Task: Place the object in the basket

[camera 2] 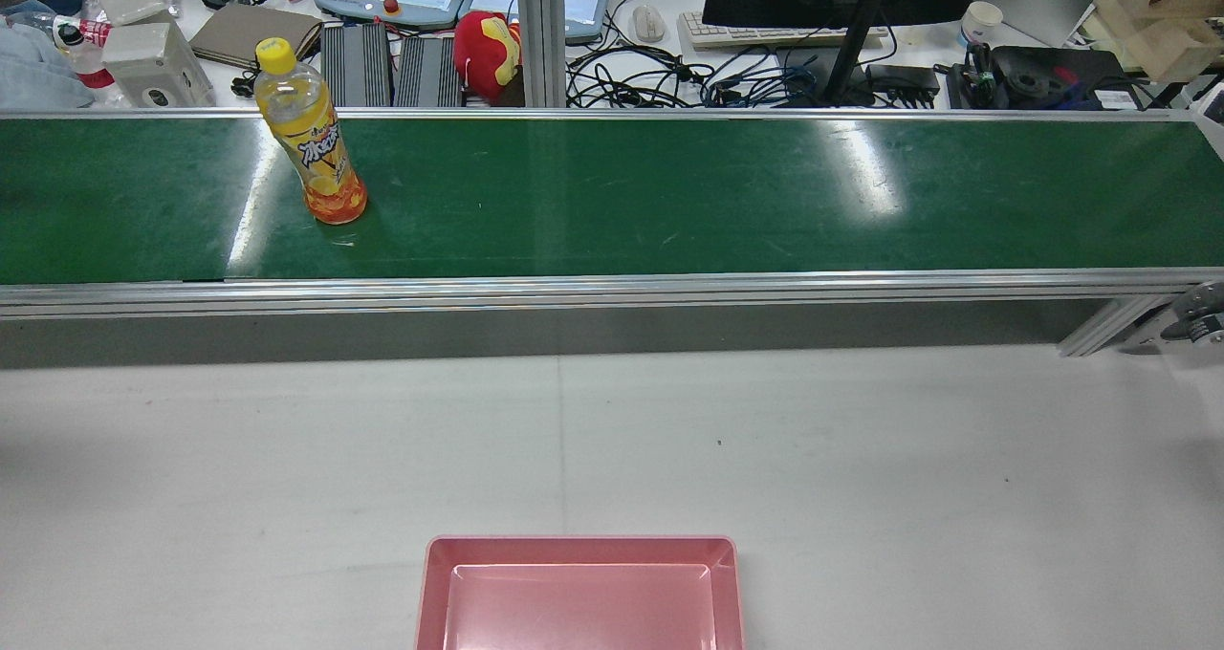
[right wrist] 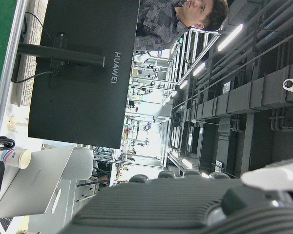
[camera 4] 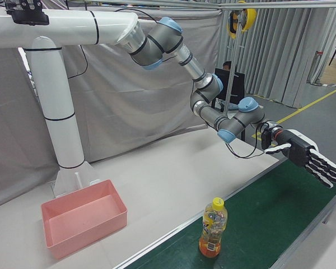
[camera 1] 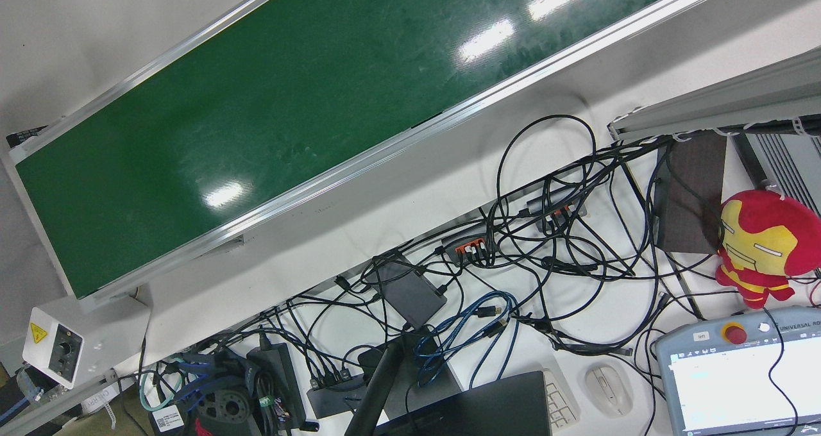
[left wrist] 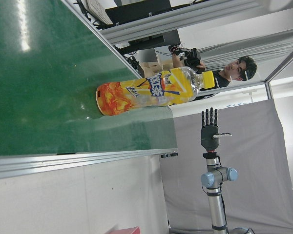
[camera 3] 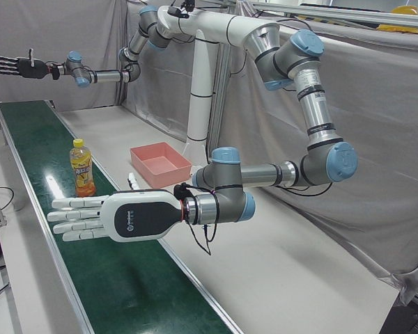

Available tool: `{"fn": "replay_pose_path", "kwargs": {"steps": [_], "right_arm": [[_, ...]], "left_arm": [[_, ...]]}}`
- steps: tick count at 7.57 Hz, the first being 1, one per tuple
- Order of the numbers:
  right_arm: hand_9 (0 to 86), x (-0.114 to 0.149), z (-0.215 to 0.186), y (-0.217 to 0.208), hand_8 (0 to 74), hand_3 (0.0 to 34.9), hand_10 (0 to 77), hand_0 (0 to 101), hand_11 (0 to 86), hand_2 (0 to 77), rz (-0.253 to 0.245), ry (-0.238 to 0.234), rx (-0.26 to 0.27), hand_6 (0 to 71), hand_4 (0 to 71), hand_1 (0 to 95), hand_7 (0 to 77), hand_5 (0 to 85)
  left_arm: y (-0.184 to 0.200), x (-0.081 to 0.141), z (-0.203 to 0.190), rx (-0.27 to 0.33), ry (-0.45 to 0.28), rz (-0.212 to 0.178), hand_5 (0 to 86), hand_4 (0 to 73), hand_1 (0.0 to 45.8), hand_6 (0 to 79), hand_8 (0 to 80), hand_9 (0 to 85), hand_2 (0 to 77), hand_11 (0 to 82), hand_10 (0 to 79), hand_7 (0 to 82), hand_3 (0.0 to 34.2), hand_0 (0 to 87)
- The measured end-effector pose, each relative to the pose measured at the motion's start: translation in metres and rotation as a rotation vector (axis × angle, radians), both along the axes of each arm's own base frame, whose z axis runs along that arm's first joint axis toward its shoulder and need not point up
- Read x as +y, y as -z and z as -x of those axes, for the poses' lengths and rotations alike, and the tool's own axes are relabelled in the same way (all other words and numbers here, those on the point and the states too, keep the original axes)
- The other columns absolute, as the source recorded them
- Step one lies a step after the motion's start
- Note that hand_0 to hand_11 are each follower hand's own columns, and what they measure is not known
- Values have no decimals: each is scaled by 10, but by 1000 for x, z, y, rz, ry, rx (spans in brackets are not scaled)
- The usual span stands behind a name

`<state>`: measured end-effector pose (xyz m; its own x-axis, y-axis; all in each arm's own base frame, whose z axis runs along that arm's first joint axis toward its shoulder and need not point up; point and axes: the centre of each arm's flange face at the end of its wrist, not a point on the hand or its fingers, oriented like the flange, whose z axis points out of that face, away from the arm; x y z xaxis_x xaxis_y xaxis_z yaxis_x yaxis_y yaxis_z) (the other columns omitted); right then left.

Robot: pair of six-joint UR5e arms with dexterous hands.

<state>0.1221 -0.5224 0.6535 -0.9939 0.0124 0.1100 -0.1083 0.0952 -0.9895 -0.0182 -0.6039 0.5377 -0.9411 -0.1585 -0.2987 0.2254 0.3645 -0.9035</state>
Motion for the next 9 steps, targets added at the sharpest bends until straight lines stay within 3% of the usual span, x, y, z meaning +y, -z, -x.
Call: {"fn": "replay_pose_path", "kwargs": {"steps": [1, 3, 5, 6, 7, 9], "right_arm": [[0, 0, 0, 0, 0, 2, 0, 2, 0, 5, 0, 0, 0, 0, 0, 0, 5, 0], [0, 0, 0, 1, 0, 2, 0, 3, 0, 5, -2, 0, 0, 0, 0, 0, 5, 0], [0, 0, 0, 1, 0, 3, 0, 1, 0, 5, -2, 0, 0, 0, 0, 0, 5, 0], [0, 0, 0, 1, 0, 2, 0, 3, 0, 5, -2, 0, 0, 0, 0, 0, 5, 0], [0, 0, 0, 1, 0, 2, 0, 3, 0, 5, -2, 1, 0, 0, 0, 0, 5, 0], [0, 0, 0, 1, 0, 2, 0, 2, 0, 5, -3, 1, 0, 0, 0, 0, 5, 0]], "left_arm": [[0, 0, -5, -2, -13, 2, 33, 16, 169, 5, 0, 5, 5, 55, 27, 5, 8, 573], [-2, 3, -8, -7, -21, 7, 33, 22, 82, 5, 0, 5, 5, 55, 16, 5, 16, 610], [-2, 5, -15, -9, -34, 12, 44, 11, 54, 5, 0, 5, 5, 33, 16, 5, 15, 585], [6, 5, -24, -6, -48, 1, 49, 11, 76, 5, 0, 5, 5, 33, 16, 5, 9, 583], [18, 7, -39, -1, -75, -10, 82, 11, 147, 5, 0, 11, 5, 49, 11, 5, 18, 701], [51, 16, -83, 18, -134, -45, 54, 27, 158, 5, 5, 11, 5, 49, 11, 5, 18, 791]]}}
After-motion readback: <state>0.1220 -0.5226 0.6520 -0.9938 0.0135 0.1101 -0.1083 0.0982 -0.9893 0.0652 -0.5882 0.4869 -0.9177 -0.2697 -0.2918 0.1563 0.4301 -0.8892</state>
